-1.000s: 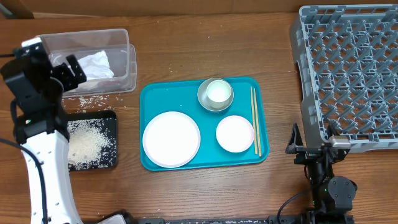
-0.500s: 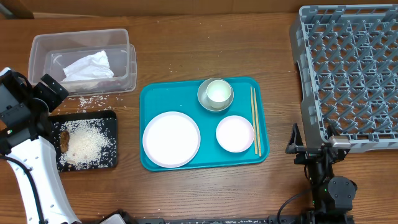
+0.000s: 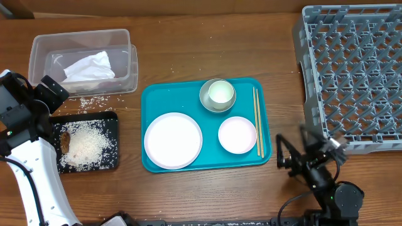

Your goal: Sort waste into correct bins and load items into the dishwasher

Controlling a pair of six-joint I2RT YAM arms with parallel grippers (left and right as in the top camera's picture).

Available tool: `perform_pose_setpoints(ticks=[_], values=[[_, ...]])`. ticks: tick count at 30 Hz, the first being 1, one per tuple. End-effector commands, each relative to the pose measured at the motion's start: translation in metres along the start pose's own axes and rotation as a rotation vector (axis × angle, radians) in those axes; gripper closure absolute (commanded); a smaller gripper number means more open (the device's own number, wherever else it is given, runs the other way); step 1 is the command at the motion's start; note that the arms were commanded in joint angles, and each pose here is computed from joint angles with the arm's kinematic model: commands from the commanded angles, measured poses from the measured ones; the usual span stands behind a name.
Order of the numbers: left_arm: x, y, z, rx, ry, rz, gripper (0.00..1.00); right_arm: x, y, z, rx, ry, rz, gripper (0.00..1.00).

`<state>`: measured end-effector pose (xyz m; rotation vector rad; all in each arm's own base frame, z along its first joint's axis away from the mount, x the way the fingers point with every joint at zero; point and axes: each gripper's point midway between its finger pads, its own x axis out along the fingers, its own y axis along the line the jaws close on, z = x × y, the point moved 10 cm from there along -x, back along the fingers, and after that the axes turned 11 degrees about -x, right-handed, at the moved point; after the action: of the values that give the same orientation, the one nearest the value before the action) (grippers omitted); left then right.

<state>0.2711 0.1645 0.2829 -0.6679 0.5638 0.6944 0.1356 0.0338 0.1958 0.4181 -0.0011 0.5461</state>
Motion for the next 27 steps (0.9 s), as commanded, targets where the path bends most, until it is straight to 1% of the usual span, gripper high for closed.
perform_pose_setpoints(ticks=[1,3,4,7,9,12,14,16,19,24,27], values=[[-0.007,-0.002,0.003,-0.008,-0.025,-0.005,0.0,-0.004,0.021,-0.01,0.492,0.204,0.26,0.0],[-0.007,-0.002,0.003,-0.008,-0.025,-0.005,0.0,-0.004,0.021,-0.005,0.61,0.178,0.239,0.0],[-0.007,-0.002,0.003,-0.008,-0.025,-0.005,0.0,-0.004,0.024,0.0,0.619,0.153,0.263,0.0],[-0.007,-0.002,0.003,-0.008,-0.025,-0.005,0.0,-0.01,0.041,0.024,0.471,0.044,0.398,0.0],[-0.007,-0.002,0.003,-0.008,-0.025,-0.005,0.0,-0.015,0.053,0.043,0.412,-0.014,0.445,0.01],[-0.007,-0.002,0.003,-0.008,-0.025,-0.005,0.0,-0.018,0.066,0.071,0.37,-0.054,0.403,0.0],[-0.007,-0.002,0.003,-0.008,-0.025,-0.005,0.0,-0.017,0.074,0.09,0.303,-0.036,0.343,0.01],[-0.007,-0.002,0.003,-0.008,-0.025,-0.005,0.0,-0.014,0.081,0.108,0.23,0.012,0.286,0.0],[-0.007,-0.002,0.003,-0.008,-0.025,-0.005,0.0,-0.002,0.088,0.138,0.132,0.147,0.179,0.0],[-0.007,-0.002,0.003,-0.008,-0.025,-0.005,0.0,0.026,0.078,0.173,0.082,0.413,-0.06,0.01],[-0.007,-0.002,0.003,-0.008,-0.025,-0.005,0.0,0.042,0.069,0.182,0.069,0.59,-0.227,0.01]])
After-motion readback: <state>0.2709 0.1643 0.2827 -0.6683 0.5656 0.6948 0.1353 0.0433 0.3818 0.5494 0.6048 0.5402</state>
